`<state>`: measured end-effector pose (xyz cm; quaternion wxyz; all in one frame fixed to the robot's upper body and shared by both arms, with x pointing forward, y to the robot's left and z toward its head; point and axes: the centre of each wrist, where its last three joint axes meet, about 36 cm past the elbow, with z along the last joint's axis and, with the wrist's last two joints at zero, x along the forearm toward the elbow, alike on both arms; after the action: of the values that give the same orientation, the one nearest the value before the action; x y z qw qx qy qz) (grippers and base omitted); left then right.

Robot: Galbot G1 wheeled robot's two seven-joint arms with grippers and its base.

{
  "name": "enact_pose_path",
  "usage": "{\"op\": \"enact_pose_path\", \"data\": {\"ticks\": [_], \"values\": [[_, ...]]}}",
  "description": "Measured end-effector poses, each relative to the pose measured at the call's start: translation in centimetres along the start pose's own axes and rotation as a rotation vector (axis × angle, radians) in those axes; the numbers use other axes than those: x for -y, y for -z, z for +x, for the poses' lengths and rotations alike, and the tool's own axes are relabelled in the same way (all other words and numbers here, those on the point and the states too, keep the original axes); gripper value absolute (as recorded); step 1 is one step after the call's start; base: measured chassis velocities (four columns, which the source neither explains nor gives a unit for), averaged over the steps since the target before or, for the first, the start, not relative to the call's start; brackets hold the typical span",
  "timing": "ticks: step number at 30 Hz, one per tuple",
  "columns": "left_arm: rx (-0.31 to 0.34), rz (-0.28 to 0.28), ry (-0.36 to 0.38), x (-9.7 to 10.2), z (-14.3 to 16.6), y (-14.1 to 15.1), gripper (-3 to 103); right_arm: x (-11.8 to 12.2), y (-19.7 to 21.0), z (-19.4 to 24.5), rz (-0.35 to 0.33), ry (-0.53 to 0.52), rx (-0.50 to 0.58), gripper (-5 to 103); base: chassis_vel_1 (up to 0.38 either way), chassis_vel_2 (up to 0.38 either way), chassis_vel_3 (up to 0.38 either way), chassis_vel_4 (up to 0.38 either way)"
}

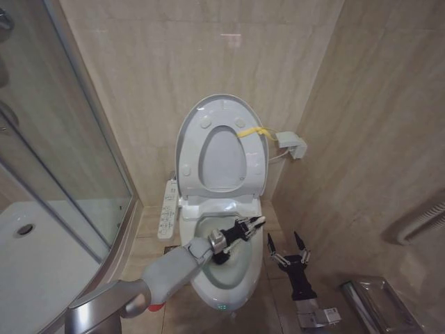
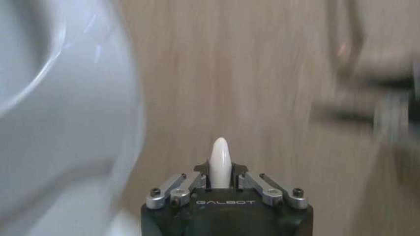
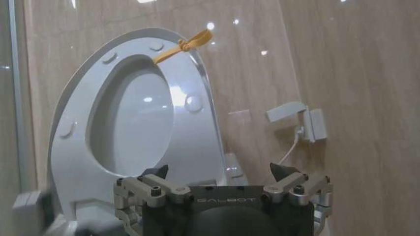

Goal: Open the toilet lid, clean the toilet bowl with a toilet brush, close the toilet lid, and flush.

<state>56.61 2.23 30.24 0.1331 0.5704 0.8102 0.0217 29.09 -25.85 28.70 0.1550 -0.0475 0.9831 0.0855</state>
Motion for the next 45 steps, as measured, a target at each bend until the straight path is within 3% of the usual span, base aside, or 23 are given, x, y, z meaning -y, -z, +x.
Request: {"op": "enact_pose_path", "data": {"ticks": [1,3,5,8,10,12,13,15,16,17,19,20,22,25,27,29,30,35,38,40,42,43,45], "values": [[0.042,0.006,-0.020,0.6,-1.7,1.3,22,0.0,0.0,0.0,0.000,-0.003,0.001,100,0.000,0.000,0.000,0.000],[0.051,0.007,-0.030,0.8,-2.1,1.6,22,0.0,0.0,0.0,0.000,-0.003,0.002,100,-0.029,-0.007,-0.002,-0.008],[0.011,0.002,-0.028,0.6,-0.8,0.6,22,0.0,0.1,0.0,0.000,-0.003,0.004,100,-0.062,-0.078,-0.059,-0.041],[-0.117,-0.022,0.015,-1.0,4.8,-2.7,22,0.0,0.1,-0.1,-0.001,0.001,0.004,100,-0.021,-0.026,-0.005,-0.007],[-0.119,-0.024,0.023,-1.2,5.1,-2.7,22,0.0,0.1,-0.1,-0.002,0.002,0.004,100,0.000,0.000,0.000,0.000],[-0.034,-0.013,0.006,-0.9,2.1,-0.4,22,0.1,0.1,-0.2,-0.001,0.000,0.005,100,0.053,0.061,0.017,0.029],[-0.034,-0.013,0.006,-0.9,2.1,-0.4,22,0.1,0.1,-0.2,-0.001,0.000,0.005,100,0.053,0.061,-0.003,0.029],[0.047,-0.011,-0.043,-0.3,-1.0,2.6,22,0.3,0.1,-0.2,0.001,-0.004,0.006,100,-0.001,0.025,-0.009,-0.036],[0.047,-0.011,-0.043,-0.3,-1.0,2.6,22,0.3,0.1,-0.2,0.001,-0.004,0.006,100,-0.033,-0.011,-0.009,-0.063],[0.035,-0.018,-0.062,-0.5,-0.7,2.6,22,0.3,0.2,-0.2,0.002,-0.005,0.007,100,-0.033,-0.046,-0.023,-0.063],[-0.103,-0.044,-0.076,-2.1,3.6,-0.1,22,0.5,0.2,-0.2,0.003,-0.006,0.007,100,-0.029,-0.023,-0.017,-0.010],[-0.103,-0.044,-0.076,-2.1,3.6,-0.1,22,0.5,0.2,-0.2,0.003,-0.006,0.007,100,0.000,0.000,0.000,0.000],[-0.177,-0.045,-0.089,-2.9,5.1,-0.7,22,0.4,0.3,-0.3,0.001,-0.001,0.007,100,0.013,0.001,0.023,0.027],[-0.155,-0.033,-0.102,-3.1,3.3,1.0,22,0.4,0.2,-0.3,0.000,-0.003,0.006,100,0.054,0.055,0.037,0.047],[-0.069,-0.023,-0.167,-2.9,-1.1,4.9,22,0.3,0.1,-0.3,-0.004,-0.010,0.006,100,0.000,0.000,0.000,0.000],[-0.059,-0.016,-0.189,-2.8,-1.5,5.4,22,0.2,0.1,-0.3,-0.004,-0.011,0.006,100,-0.020,0.001,-0.012,-0.026],[-0.077,-0.007,-0.214,-2.7,-0.9,4.9,22,0.2,0.1,-0.2,-0.004,-0.012,0.006,100,-0.073,-0.043,-0.024,-0.010],[-0.172,-0.009,-0.195,-3.5,3.2,0.8,22,0.3,0.1,-0.4,-0.001,-0.005,0.006,100,-0.033,-0.032,-0.006,-0.007],[-0.135,-0.006,-0.197,-3.2,2.0,1.5,22,0.4,0.1,-0.4,0.000,-0.005,0.005,100,0.052,0.029,0.027,0.050],[-0.025,-0.006,-0.226,-2.1,-1.9,4.4,22,0.4,0.0,-0.4,0.001,-0.014,0.005,100,0.000,0.000,0.000,0.000],[-0.015,-0.012,-0.234,-1.9,-2.2,4.7,22,0.4,0.0,-0.3,0.000,-0.016,0.005,100,-0.006,-0.055,-0.043,-0.047],[-0.032,-0.021,-0.236,-2.0,-1.6,4.1,22,0.4,0.0,-0.3,0.000,-0.016,0.005,100,-0.063,-0.055,-0.043,-0.040],[-0.138,-0.040,-0.199,-3.0,2.7,0.4,22,0.1,0.0,-0.4,-0.006,-0.011,0.005,100,-0.063,-0.043,-0.008,-0.016]]}}
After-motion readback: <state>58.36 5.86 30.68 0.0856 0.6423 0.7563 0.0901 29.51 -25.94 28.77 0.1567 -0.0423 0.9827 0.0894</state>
